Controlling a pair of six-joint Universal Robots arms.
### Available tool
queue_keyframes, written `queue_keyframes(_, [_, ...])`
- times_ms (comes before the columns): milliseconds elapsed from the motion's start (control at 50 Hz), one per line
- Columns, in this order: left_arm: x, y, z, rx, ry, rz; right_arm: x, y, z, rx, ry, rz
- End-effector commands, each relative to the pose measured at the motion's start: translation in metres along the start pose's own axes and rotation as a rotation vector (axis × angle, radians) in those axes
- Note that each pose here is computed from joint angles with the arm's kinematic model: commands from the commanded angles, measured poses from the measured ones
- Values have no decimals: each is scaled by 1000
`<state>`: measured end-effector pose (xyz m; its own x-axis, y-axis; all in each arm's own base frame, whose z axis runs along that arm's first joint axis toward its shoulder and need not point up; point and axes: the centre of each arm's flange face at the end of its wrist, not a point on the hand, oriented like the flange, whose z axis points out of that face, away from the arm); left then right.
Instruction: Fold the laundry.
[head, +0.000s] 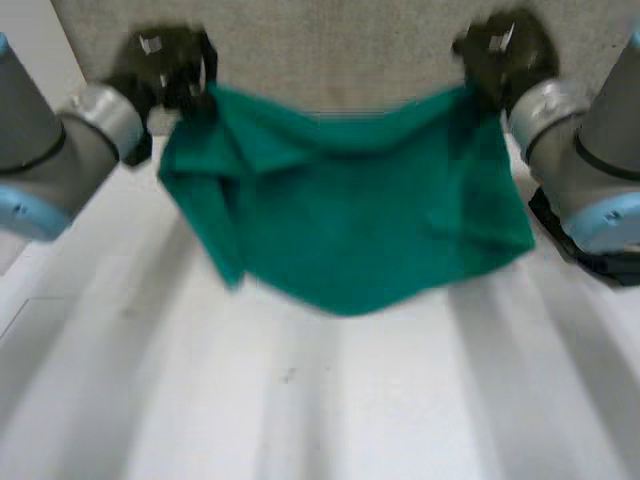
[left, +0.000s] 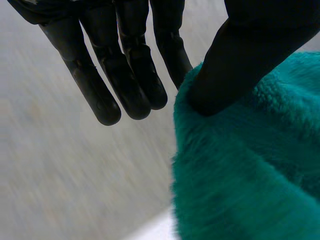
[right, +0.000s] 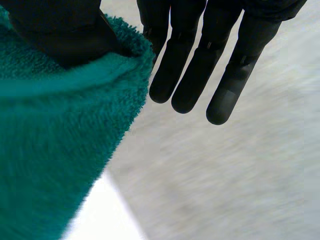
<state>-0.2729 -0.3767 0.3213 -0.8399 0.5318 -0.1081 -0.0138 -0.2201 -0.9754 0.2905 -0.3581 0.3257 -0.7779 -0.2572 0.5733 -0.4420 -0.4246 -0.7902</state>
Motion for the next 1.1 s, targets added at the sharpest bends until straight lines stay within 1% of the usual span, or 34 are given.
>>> queue_keyframes(20, [-16,-84,11,389,-94,-5,47,-65,8,372,262,-46])
queue_keyframes(40, [-20,-100,2,422,-110,-22,47,-67,6,379,252,-49])
queue_keyframes(80, [-21,-107,-7,417,-114,-39,43,-69,1,382,213,-53])
queue_keyframes(100, [-21,-107,-15,397,-113,-43,36,-64,-2,371,161,-56])
queue_keyframes(160, [-22,-95,-23,332,-113,-53,22,-51,-8,319,80,-48])
queue_keyframes(180, [-20,-81,-29,268,-105,-66,11,-40,-15,269,16,-38])
queue_keyframes(240, [-15,-55,-38,156,-88,-96,-6,-24,-27,190,-78,-25])
queue_keyframes(260, [-12,-38,-45,79,-79,-117,-16,-15,-35,140,-134,-15])
queue_keyframes(280, [-11,-30,-48,40,-79,-129,-20,-10,-39,114,-160,-10])
queue_keyframes(320, [-14,-13,-55,-36,-95,-144,-29,1,-46,57,-212,4])
queue_keyframes(340, [-18,4,-62,-109,-114,-147,-38,11,-53,7,-255,15])
queue_keyframes(380, [-20,24,-67,-185,-124,-141,-45,20,-58,-37,-289,23])
queue_keyframes(400, [-20,34,-69,-220,-125,-131,-57,35,-62,-86,-327,27])
queue_keyframes(420, [-20,57,-70,-286,-119,-96,-63,45,-63,-112,-346,28])
queue_keyframes(460, [-20,78,-70,-343,-111,-54,-74,61,-62,-153,-370,27])
queue_keyframes(480, [-23,98,-69,-391,-107,-9,-84,75,-62,-187,-384,18])
queue_keyframes(540, [-18,119,-66,-437,-73,64,-97,84,-62,-205,-407,11])
queue_keyframes(560, [-17,133,-63,-465,-53,99,-105,88,-61,-217,-409,9])
queue_keyframes(640, [-8,161,-54,-502,-14,138,-124,95,-61,-267,-389,-7])
queue_keyframes(700, [-6,167,-49,-502,-23,146,-130,95,-62,-285,-371,-16])
queue_keyframes(780, [-8,165,-47,-502,-67,162,-133,94,-63,-291,-351,-18])
queue_keyframes(820, [-8,158,-49,-498,-76,162,-132,93,-64,-287,-344,-16])
queue_keyframes(860, [-8,141,-51,-470,-78,166,-132,94,-64,-291,-341,-12])
queue_keyframes(880, [-5,129,-57,-460,-76,168,-131,94,-66,-292,-341,-6])
queue_keyframes(940, [2,115,-71,-449,-70,170,-128,93,-66,-298,-332,13])
queue_keyframes(1000, [16,100,-91,-446,-51,173,-128,94,-68,-306,-332,32])
queue_keyframes(1040, [29,95,-108,-458,-25,169,-127,94,-70,-312,-330,49])
queue_keyframes(1100, [44,101,-129,-490,13,164,-125,93,-71,-315,-326,53])
